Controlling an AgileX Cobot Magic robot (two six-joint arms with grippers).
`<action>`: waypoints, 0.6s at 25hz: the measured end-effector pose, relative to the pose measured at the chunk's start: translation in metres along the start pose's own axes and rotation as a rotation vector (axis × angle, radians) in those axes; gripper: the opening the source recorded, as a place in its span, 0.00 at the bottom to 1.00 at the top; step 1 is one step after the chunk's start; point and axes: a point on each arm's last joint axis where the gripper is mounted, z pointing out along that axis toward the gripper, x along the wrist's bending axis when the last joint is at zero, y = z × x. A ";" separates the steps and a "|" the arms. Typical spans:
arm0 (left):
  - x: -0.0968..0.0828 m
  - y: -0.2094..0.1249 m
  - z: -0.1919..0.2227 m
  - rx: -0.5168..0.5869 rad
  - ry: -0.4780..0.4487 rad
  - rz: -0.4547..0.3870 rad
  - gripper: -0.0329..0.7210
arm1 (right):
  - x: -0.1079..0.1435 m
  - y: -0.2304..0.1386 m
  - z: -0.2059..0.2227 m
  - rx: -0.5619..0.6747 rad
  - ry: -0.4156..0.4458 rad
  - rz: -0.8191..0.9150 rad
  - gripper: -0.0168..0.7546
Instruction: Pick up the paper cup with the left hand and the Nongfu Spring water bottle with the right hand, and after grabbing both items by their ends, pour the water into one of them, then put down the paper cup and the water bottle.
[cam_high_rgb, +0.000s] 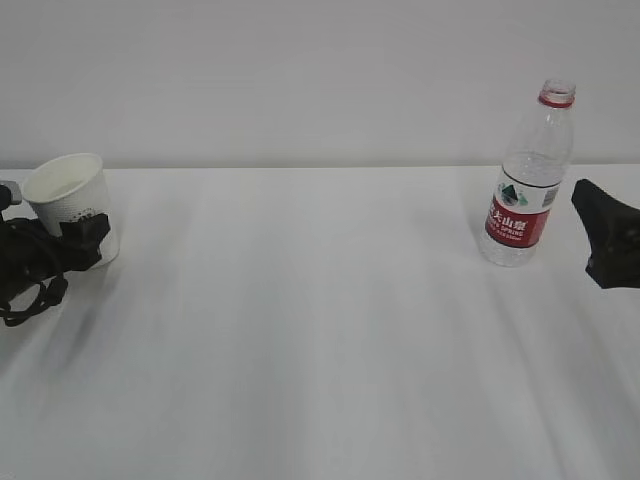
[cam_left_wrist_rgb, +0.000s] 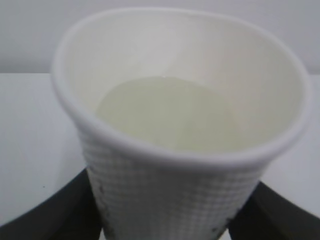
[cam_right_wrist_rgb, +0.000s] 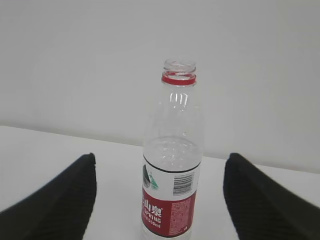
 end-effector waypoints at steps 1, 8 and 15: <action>0.000 -0.001 0.000 -0.002 0.001 -0.001 0.70 | 0.000 0.000 0.000 0.000 0.004 -0.002 0.79; 0.000 -0.002 0.000 -0.008 0.001 -0.002 0.70 | 0.001 -0.001 0.000 0.007 0.008 -0.004 0.79; 0.000 -0.002 0.000 -0.006 0.001 -0.002 0.94 | 0.001 -0.001 0.000 0.006 0.008 -0.004 0.79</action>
